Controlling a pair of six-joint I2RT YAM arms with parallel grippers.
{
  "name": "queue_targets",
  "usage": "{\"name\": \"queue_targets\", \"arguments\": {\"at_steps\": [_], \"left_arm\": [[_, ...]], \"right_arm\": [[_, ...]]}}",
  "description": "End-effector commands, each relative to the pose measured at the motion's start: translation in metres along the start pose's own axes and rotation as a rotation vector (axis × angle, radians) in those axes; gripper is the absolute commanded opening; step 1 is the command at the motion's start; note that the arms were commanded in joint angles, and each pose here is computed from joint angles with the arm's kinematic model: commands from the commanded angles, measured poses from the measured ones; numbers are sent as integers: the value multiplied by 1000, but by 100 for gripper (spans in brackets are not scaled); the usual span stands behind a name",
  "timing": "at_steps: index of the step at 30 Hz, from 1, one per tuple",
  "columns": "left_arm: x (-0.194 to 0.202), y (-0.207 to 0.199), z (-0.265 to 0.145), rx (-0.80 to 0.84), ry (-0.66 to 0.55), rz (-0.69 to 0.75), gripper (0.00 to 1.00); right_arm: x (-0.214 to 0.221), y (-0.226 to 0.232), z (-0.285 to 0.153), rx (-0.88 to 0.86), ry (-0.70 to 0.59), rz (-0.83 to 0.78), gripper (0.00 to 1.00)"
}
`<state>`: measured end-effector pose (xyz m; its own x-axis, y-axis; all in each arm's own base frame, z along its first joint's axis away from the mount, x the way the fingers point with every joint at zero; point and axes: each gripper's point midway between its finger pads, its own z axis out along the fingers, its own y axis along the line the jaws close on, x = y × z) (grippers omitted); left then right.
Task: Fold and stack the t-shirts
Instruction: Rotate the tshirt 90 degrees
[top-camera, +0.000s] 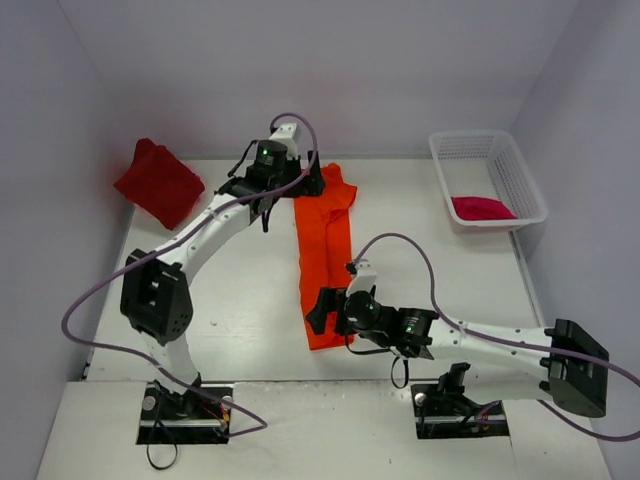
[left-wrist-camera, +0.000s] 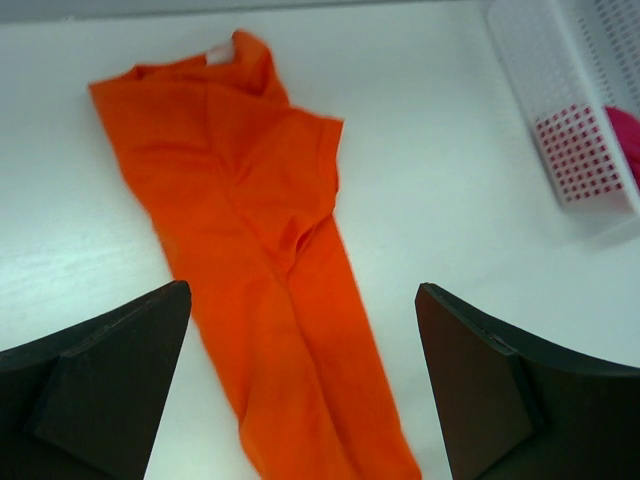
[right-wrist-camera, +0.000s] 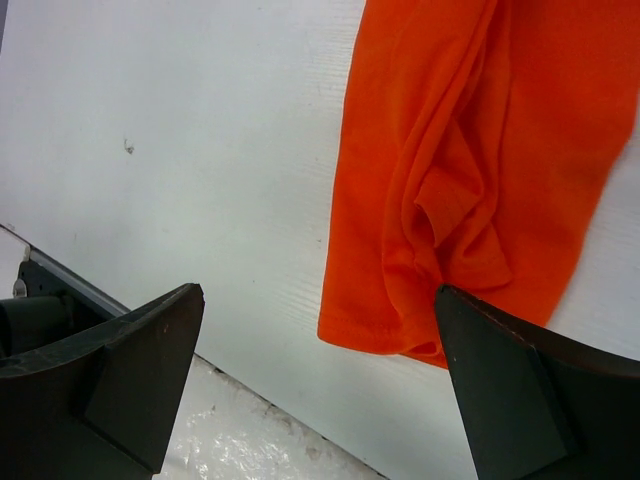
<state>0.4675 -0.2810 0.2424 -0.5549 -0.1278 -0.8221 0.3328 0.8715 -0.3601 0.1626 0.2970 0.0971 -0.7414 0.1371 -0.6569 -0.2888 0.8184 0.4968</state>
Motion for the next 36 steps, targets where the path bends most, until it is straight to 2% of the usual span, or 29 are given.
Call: {"name": "queue_targets", "arguments": {"at_steps": [1,3,4,5,12,24,36], "left_arm": [[-6,-2,-43,-46,-57,0,90],[-14,-5,-68,-30,-121,-14,90],[1,1,-69,-40,-104,-28,90],[-4,-1,-85,-32,-129,-36,90],[33,18,-121,-96,-93,-97,90],[122,33,-132,-139,47,-216,90],[163,35,-133,-141,84,-287,90]], "right_arm": [[-24,2,-16,23,-77,10,96],[-23,-8,-20,60,-78,6,96],[-22,-14,-23,76,-78,4,96],[-22,-17,-24,84,-81,2,96],[-22,-26,-28,125,-84,10,96],[-22,-53,-14,257,-83,40,95],[-36,-81,-4,297,-69,57,93]]}}
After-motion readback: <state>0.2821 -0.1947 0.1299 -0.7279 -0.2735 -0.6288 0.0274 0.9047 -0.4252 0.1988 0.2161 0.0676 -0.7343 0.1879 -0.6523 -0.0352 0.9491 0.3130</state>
